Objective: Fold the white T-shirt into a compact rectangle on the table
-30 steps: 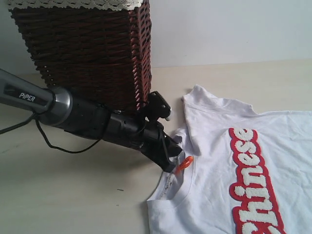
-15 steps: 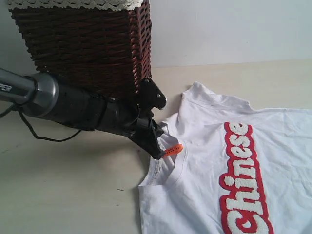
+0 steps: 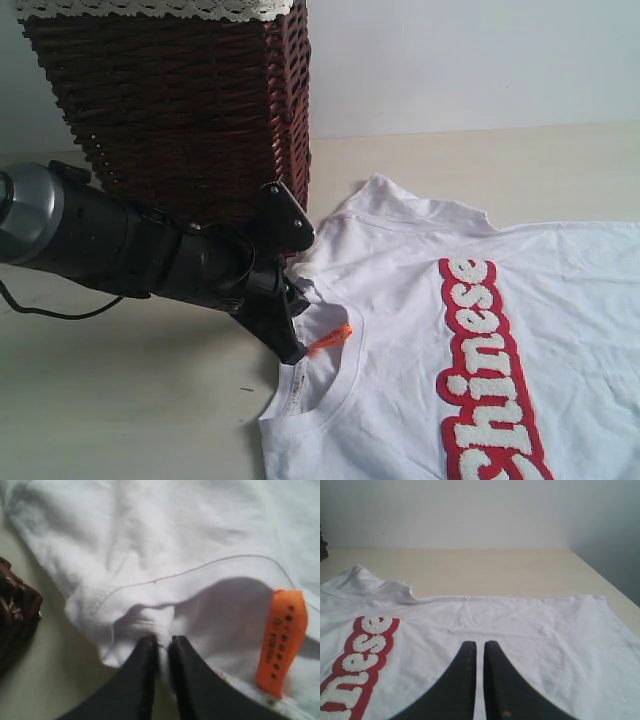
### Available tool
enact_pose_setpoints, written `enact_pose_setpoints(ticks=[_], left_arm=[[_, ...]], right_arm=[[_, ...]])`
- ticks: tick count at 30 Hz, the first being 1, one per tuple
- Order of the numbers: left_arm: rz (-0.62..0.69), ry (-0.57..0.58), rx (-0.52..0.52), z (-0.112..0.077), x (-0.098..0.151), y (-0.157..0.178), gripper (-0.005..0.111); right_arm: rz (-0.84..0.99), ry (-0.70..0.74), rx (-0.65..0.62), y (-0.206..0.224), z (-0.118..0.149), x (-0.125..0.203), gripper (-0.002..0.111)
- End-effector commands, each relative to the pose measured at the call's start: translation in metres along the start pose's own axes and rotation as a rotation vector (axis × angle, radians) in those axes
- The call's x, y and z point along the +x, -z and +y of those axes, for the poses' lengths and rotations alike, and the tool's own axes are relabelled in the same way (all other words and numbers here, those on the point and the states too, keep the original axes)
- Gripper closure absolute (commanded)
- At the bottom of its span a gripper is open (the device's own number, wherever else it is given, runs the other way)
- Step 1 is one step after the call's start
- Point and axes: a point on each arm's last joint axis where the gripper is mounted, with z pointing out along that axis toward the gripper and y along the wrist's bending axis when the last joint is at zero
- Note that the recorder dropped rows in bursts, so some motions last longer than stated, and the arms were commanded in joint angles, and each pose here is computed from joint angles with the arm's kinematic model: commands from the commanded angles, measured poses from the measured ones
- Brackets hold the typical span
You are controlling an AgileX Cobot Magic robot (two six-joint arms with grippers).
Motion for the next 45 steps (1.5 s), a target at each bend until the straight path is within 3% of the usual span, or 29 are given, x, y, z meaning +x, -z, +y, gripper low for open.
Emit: enact_pose_setpoints(ticks=[1,5,7,9,13,17,20,24,28,31,34,37,40,41,43,44,45], left_arm=[[-0.009,0.017,0.005,0.000,-0.001,0.003,0.060],[-0.042,0.070,0.008,0.000,-0.007,0.008,0.026],[-0.072,0.069,-0.003,0.001,-0.014,0.017,0.023],[-0.126,0.077,-0.023,0.004,-0.029,0.033,0.027],[-0.263,0.073,-0.083,0.014,-0.063,0.074,0.047],[-0.447,0.088,-0.048,0.016,-0.096,0.121,0.080],[-0.530,0.064,-0.004,0.010,-0.106,0.143,0.107],[-0.541,0.060,-0.003,0.010,-0.107,0.147,0.106],[-0.455,0.116,0.001,0.006,-0.085,0.132,0.106],[-0.453,0.119,-0.023,0.000,-0.076,0.147,0.107],[-0.523,0.107,-0.124,0.002,-0.083,0.187,0.107],[-0.526,0.125,-0.232,0.008,-0.082,0.204,0.107],[-0.435,0.199,-0.465,0.029,-0.070,0.214,0.107],[-0.440,0.202,-0.470,0.030,-0.069,0.216,0.107],[-0.513,0.267,-0.356,0.026,-0.074,0.218,0.107],[-0.556,0.303,-0.218,0.017,-0.078,0.211,0.107],[-0.563,0.311,-0.149,0.013,-0.080,0.205,0.107]], right_arm=[[-0.011,-0.002,0.000,0.000,0.000,0.000,0.100],[-0.011,-0.002,0.000,0.000,0.000,0.000,0.100],[-0.011,-0.002,0.000,0.000,0.000,0.000,0.100],[-0.011,-0.002,0.000,0.000,0.000,0.000,0.100],[-0.011,-0.002,0.000,0.000,0.000,0.000,0.100],[-0.011,-0.002,0.000,0.000,0.000,0.000,0.100],[-0.011,-0.002,0.000,0.000,0.000,0.000,0.100],[-0.011,-0.002,0.000,0.000,0.000,0.000,0.100],[-0.011,-0.005,-0.001,0.000,0.000,0.000,0.100],[-0.011,-0.005,-0.001,0.000,0.000,0.000,0.100],[-0.011,-0.005,-0.001,0.000,0.000,0.000,0.100],[-0.011,-0.005,-0.001,0.000,0.000,0.000,0.100],[-0.011,-0.005,-0.001,0.000,0.000,0.000,0.100],[-0.011,-0.005,-0.001,0.000,0.000,0.000,0.100],[-0.011,-0.005,-0.001,0.000,0.000,0.000,0.100],[-0.011,-0.005,-0.001,0.000,0.000,0.000,0.100],[-0.011,-0.005,-0.001,0.000,0.000,0.000,0.100]])
